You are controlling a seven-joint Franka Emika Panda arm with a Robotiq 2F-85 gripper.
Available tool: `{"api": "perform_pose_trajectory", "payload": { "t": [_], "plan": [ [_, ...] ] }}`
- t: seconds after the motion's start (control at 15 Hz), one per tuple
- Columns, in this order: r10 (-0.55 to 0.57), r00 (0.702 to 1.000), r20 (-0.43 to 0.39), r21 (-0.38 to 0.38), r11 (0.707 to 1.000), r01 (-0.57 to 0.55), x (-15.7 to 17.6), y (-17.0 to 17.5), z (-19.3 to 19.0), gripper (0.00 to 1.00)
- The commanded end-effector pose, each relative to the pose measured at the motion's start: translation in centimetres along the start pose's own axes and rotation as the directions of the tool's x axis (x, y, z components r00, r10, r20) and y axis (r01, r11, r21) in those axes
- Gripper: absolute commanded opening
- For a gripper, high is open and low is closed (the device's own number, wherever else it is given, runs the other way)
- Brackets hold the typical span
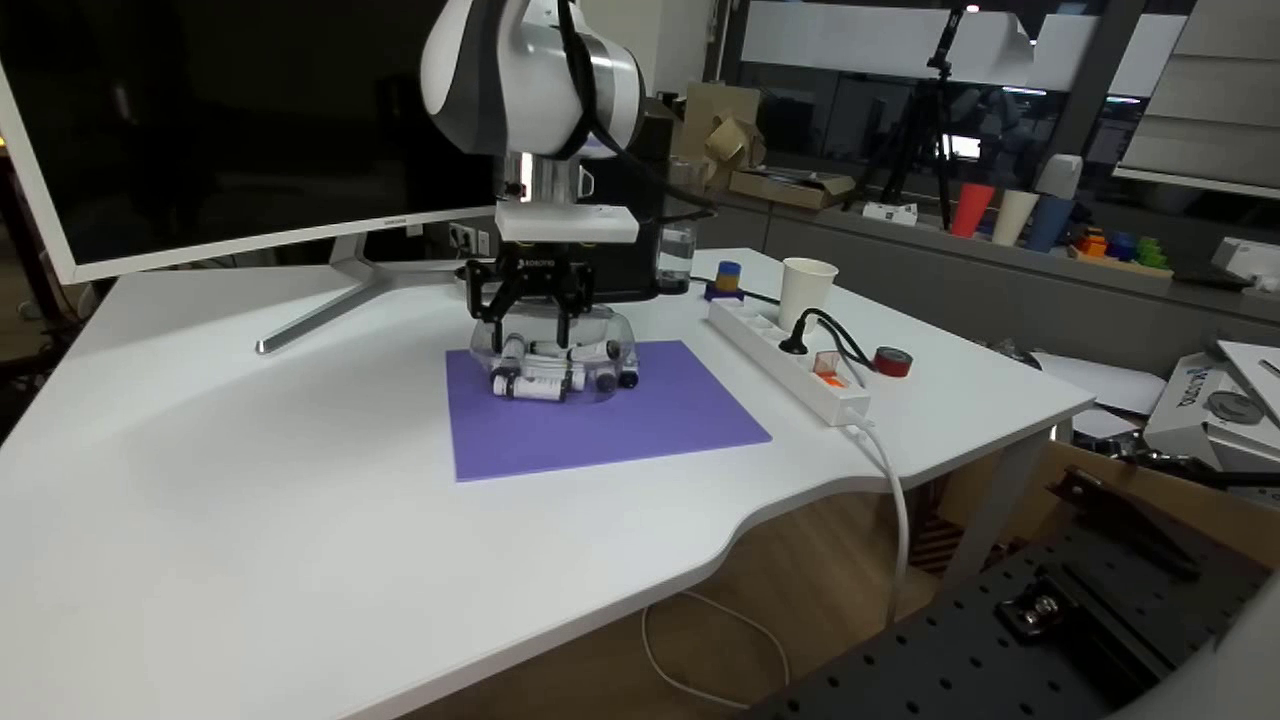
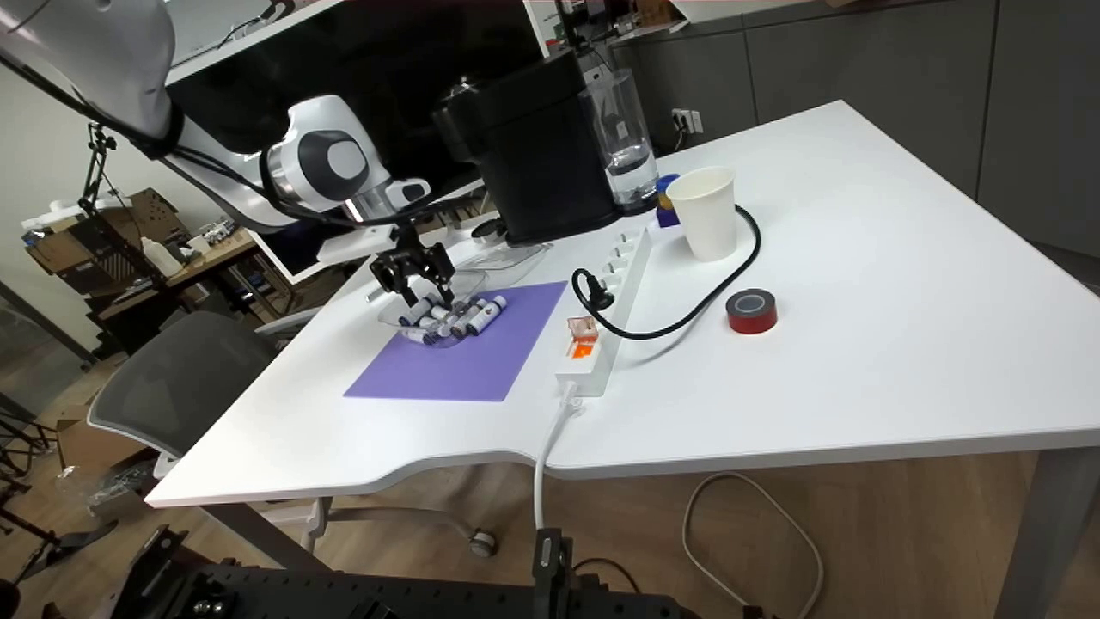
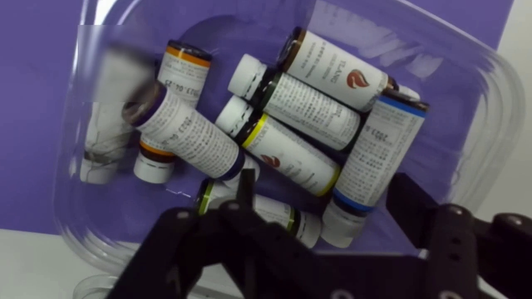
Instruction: Take a bottle out of the box and put it on the mat
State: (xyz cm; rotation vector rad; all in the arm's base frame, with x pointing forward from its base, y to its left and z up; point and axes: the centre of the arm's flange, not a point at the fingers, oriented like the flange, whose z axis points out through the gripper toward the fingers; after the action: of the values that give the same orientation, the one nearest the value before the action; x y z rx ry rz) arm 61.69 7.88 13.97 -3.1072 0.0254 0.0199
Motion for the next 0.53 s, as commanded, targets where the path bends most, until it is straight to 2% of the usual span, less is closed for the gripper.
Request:
{"api": "perform_pose_trajectory", "payload": {
  "t": [0.0, 0.47],
  "plan": [
    [-0.005, 1.0, 0.01, -0.003, 1.0, 0.005, 0.9, -0.9, 0.0, 0.51],
    [-0.018, 1.0, -0.005, 0.003, 1.0, 0.018, 0.6, -1.5, -1.2, 0.03]
  ]
}}
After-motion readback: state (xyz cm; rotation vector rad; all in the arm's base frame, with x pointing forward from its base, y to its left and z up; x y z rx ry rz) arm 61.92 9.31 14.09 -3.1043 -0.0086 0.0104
